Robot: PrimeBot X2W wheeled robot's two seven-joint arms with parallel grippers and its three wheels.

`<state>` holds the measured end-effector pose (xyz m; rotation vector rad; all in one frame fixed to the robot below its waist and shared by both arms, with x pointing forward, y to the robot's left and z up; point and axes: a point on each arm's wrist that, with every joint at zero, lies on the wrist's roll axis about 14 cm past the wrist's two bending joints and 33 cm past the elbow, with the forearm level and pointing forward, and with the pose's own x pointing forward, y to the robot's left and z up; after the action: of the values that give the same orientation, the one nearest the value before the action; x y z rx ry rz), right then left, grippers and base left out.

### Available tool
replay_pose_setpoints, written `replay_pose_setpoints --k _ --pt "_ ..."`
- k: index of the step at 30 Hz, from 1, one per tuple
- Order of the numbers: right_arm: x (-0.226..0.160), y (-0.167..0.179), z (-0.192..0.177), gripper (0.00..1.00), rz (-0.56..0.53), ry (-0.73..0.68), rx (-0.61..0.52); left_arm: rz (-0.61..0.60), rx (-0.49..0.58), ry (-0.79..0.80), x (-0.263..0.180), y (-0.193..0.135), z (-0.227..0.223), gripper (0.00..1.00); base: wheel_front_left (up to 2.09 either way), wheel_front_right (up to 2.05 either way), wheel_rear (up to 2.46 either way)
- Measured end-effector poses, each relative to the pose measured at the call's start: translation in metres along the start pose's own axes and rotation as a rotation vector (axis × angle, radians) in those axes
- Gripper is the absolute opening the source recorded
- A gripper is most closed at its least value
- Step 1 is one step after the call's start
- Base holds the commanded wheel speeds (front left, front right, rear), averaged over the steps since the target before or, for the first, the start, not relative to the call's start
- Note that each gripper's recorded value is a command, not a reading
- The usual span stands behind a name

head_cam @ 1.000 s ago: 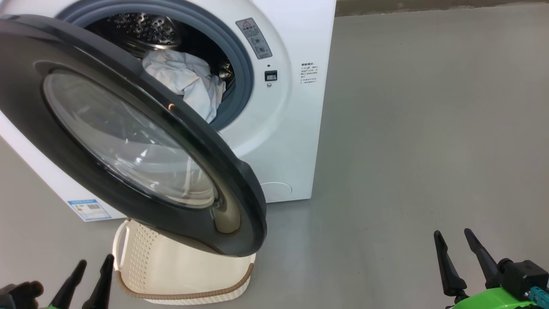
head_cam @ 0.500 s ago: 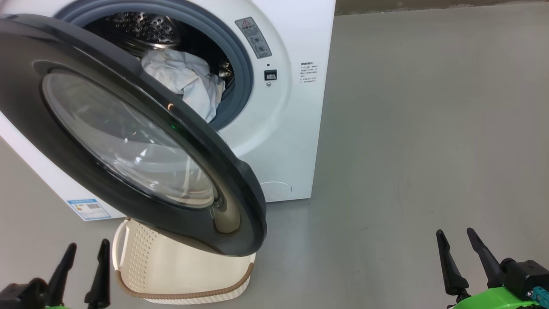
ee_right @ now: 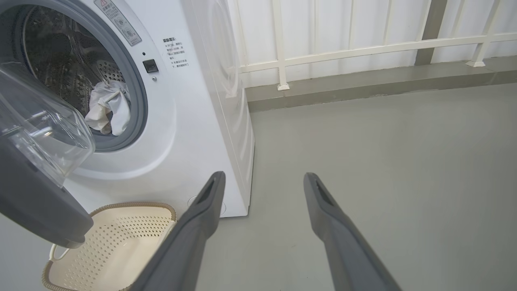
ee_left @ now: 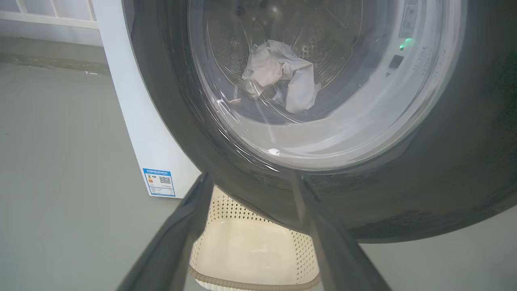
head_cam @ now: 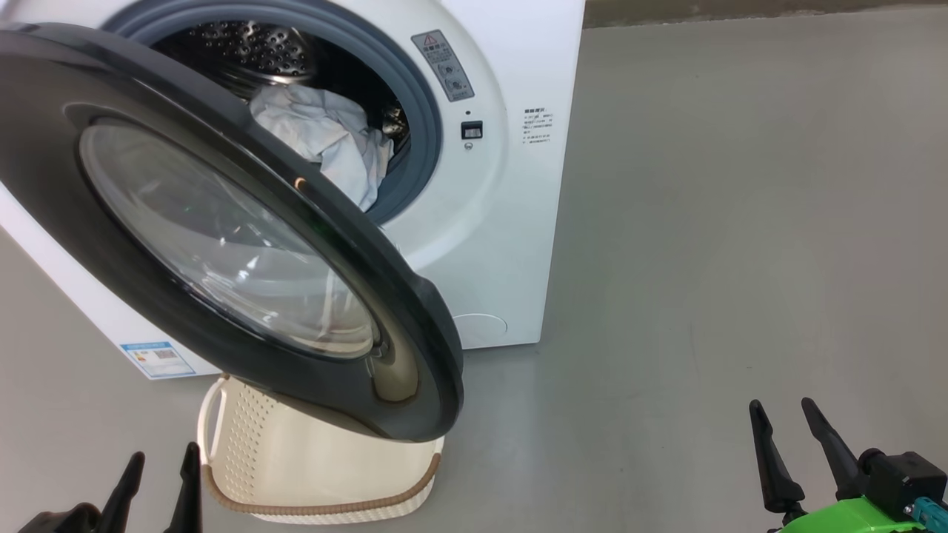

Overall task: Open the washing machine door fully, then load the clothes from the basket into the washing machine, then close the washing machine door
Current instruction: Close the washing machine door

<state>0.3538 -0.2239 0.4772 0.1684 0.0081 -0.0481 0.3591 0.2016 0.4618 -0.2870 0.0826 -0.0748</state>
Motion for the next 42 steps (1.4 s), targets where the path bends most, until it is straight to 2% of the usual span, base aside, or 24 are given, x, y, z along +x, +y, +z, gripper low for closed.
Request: replay_pose_setpoints --k 11,12,13,16,17,22,30,37,38,42 --pt "0.0 0.001 0.002 1.0 0.004 -0.007 0.001 0.002 0.001 -0.006 -0.002 0.0 0.002 1.0 0.0 0.0 0.0" --pt "0.0 0.002 0.002 0.83 0.005 -0.006 0.001 0.002 0.002 -0.006 -0.002 0.0 0.002 1.0 0.0 0.0 0.0" --pt "0.0 0.003 0.001 0.48 0.008 -0.005 0.002 0.003 0.004 -0.005 -0.002 0.0 0.001 1.0 0.0 0.0 0.0" --pt "0.002 0.008 0.0 0.07 0.019 -0.002 0.006 0.01 -0.002 -0.004 -0.003 0.001 0.0 1.0 0.0 0.0 0.0" --pt "0.003 0.01 0.0 0.0 0.024 -0.003 0.007 0.012 -0.004 -0.004 -0.003 0.001 0.0 1.0 0.0 0.0 0.0" --pt "0.017 0.026 0.016 0.0 0.068 -0.052 0.017 0.025 -0.012 -0.007 -0.006 0.003 -0.001 1.0 0.0 0.0 0.0" --pt "0.042 0.071 0.075 0.0 0.19 -0.231 0.076 0.055 -0.019 -0.039 -0.018 0.009 0.007 1.0 0.0 0.0 0.0" --pt "0.043 0.15 0.132 0.0 0.423 -0.389 0.139 0.079 -0.036 -0.109 -0.024 0.009 0.025 1.0 0.0 0.0 0.0" --pt "0.032 0.193 0.146 0.0 0.56 -0.424 0.167 0.083 -0.037 -0.128 -0.03 0.007 0.028 1.0 0.0 0.0 0.0" --pt "0.017 0.23 0.149 0.0 0.681 -0.429 0.204 0.091 -0.048 -0.134 -0.037 0.006 0.028 1.0 0.0 0.0 0.0"
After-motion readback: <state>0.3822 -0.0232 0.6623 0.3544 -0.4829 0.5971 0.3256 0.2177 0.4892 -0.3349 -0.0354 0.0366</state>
